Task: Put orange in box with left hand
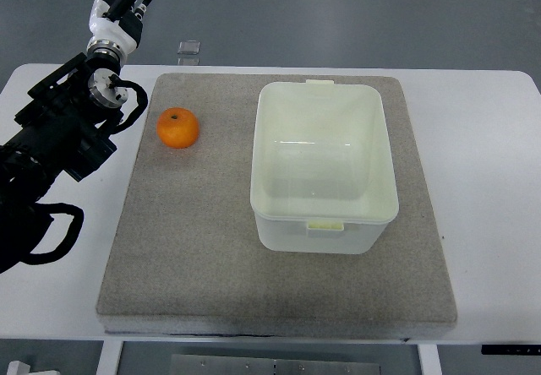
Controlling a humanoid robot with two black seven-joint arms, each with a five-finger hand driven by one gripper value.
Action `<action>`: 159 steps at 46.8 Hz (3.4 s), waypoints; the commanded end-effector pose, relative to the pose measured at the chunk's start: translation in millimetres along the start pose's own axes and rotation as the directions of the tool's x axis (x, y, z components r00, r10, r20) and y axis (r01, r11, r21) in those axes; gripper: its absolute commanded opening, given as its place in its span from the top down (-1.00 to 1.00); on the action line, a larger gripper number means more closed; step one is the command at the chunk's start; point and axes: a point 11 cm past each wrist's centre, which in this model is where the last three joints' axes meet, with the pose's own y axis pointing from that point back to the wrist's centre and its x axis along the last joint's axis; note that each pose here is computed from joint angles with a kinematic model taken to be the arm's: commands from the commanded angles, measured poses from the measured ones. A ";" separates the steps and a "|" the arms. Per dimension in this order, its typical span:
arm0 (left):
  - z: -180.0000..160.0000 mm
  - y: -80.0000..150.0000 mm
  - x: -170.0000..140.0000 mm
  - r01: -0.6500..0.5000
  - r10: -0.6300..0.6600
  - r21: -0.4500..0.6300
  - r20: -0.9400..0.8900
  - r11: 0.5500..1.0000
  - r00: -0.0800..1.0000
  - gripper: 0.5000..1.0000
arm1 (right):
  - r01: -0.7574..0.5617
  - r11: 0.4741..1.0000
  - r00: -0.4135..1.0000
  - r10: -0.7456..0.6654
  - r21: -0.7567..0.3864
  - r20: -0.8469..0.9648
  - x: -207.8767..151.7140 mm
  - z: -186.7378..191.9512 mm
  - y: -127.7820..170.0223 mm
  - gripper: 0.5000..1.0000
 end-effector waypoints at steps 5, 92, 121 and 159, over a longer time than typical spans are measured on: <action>-0.2 -0.1 -1.5 0.003 -0.003 0.000 -0.006 1.000 1.000 -0.96 | 0.000 1.000 1.000 0.000 0.000 0.000 0.0 0.0 0.0 -0.78; 72.7 4.9 -39.5 0.347 -0.631 0.573 0.773 0.743 0.074 -0.95 | 0.000 1.000 1.000 0.000 0.002 0.000 0.0 -0.9 -0.1 -0.78; 67.5 69.3 -56.2 0.146 -0.568 0.890 0.394 0.432 -0.722 -0.95 | 0.000 1.000 1.000 0.000 0.000 0.000 0.0 0.0 0.0 -0.78; -0.6 63.6 0.2 0.145 -0.470 0.860 0.400 0.489 -0.787 -0.95 | 0.002 1.000 1.000 -0.002 0.000 0.000 -0.5 0.0 0.1 -0.78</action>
